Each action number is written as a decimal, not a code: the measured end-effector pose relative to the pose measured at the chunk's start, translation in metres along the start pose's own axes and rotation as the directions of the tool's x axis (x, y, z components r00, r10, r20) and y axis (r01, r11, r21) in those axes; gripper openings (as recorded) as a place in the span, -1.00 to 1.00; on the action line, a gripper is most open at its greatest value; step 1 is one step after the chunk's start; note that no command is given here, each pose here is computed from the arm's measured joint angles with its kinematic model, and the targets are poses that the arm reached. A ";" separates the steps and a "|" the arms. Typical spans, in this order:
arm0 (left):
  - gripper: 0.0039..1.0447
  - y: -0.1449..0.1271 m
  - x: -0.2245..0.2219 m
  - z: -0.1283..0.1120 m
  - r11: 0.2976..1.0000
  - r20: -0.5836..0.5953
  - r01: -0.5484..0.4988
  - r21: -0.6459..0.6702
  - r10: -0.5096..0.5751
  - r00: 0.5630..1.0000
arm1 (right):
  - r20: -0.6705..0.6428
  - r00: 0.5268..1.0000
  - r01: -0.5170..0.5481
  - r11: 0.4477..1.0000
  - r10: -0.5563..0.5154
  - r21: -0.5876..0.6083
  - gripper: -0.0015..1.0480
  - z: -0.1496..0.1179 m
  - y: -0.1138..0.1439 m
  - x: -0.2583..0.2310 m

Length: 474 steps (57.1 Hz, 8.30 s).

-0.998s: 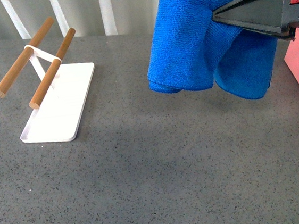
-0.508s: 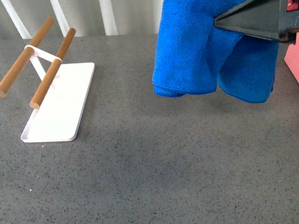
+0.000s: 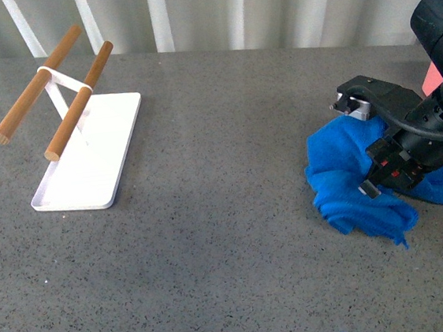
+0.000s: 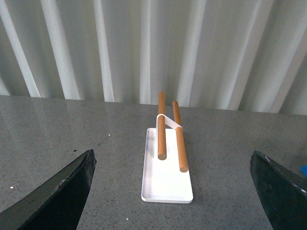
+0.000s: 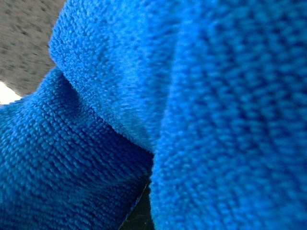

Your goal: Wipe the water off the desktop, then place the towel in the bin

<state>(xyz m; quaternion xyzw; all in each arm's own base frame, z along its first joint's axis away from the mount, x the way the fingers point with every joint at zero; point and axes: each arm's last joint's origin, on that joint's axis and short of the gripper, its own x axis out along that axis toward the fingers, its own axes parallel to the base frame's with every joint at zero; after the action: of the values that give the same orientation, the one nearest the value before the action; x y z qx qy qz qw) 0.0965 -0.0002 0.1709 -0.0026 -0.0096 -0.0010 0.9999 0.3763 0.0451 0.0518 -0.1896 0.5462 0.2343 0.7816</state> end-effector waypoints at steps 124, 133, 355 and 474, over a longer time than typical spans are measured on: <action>0.88 0.000 0.000 0.000 1.000 0.000 0.000 0.000 0.000 1.000 | 0.210 0.869 0.387 0.880 -0.448 0.277 -0.92 0.064 -0.031 -0.242; 0.88 0.000 0.000 0.000 1.000 0.000 0.000 0.000 0.000 1.000 | 0.096 0.871 0.417 0.830 -0.481 0.371 -0.92 0.047 -0.048 -0.249; 0.88 0.000 0.000 0.000 1.000 0.000 0.000 0.000 0.000 1.000 | 0.773 0.269 0.169 0.818 -0.574 0.549 -0.93 -0.182 0.106 -0.199; 0.88 0.000 0.000 0.000 1.000 0.002 0.000 0.000 0.000 1.000 | 0.771 0.274 0.165 0.818 -0.575 0.551 0.86 -0.199 0.119 -0.202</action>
<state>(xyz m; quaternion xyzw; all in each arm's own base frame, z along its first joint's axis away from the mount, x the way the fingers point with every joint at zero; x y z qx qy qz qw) 0.0964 -0.0002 0.1710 -0.0024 -0.0104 -0.0010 0.9999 0.0965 -0.0001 0.1712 -0.0030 -0.0102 -0.0004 0.9999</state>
